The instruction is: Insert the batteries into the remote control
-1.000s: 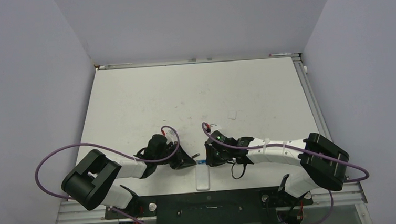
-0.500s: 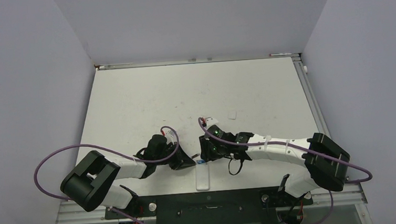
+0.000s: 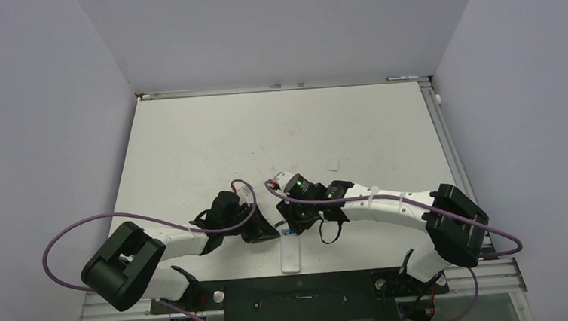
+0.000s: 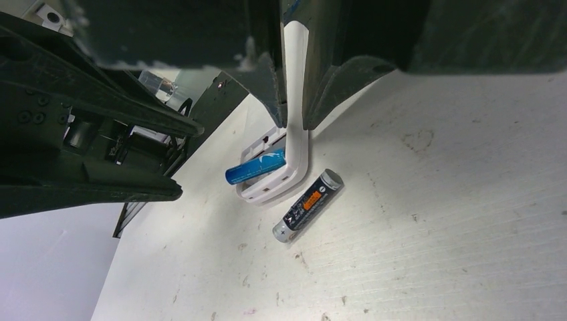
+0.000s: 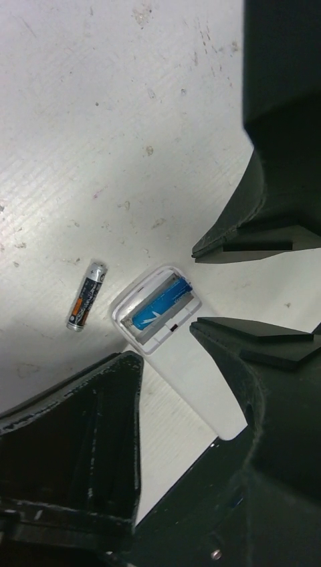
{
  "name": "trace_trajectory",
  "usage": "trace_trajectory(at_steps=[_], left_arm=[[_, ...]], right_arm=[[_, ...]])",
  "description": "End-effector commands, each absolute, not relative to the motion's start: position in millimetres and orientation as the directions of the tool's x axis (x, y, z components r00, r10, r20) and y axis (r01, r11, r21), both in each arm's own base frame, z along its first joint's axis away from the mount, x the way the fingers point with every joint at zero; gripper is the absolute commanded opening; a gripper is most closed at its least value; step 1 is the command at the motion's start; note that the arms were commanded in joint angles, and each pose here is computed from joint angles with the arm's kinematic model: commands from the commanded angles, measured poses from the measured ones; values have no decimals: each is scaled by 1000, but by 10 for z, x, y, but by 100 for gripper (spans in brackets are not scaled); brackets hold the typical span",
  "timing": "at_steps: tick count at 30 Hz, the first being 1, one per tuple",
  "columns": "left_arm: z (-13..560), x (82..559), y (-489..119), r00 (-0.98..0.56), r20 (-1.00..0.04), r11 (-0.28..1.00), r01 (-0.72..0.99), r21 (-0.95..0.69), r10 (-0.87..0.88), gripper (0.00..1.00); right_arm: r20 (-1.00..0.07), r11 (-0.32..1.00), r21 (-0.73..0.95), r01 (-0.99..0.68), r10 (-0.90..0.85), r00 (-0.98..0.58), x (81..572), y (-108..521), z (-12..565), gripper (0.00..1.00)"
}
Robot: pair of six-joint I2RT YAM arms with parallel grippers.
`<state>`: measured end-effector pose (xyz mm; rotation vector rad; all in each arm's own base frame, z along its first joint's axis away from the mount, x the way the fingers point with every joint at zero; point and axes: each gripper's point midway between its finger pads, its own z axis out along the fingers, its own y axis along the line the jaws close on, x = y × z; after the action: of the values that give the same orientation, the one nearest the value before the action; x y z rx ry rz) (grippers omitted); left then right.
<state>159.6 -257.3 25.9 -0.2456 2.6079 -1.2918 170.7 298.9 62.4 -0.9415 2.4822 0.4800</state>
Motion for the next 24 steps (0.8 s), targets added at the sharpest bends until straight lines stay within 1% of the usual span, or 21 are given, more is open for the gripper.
trace_trajectory(at_steps=[1, 8, 14, 24], left_arm=[[403, 1712, -2605, -954, -182, 609, -1, -793, -238, 11], [363, 1707, -2499, -950, -191, 663, -23, -748, -248, 10], [386, 1675, -2425, -946, -199, 680, -31, -732, -257, 10], [388, 1584, -2298, -943, -202, 703, -44, -710, -263, 11]], right_arm=[[-518, 590, 136, -796, -642, -565, 1705, 2968, 746, 36], [-498, 482, 135, -865, -722, -480, 1667, 2999, 693, 36], [-490, 406, 116, -907, -770, -408, 1668, 3020, 634, 39], [-478, 331, 62, -942, -819, -319, 1757, 3047, 572, 40]])
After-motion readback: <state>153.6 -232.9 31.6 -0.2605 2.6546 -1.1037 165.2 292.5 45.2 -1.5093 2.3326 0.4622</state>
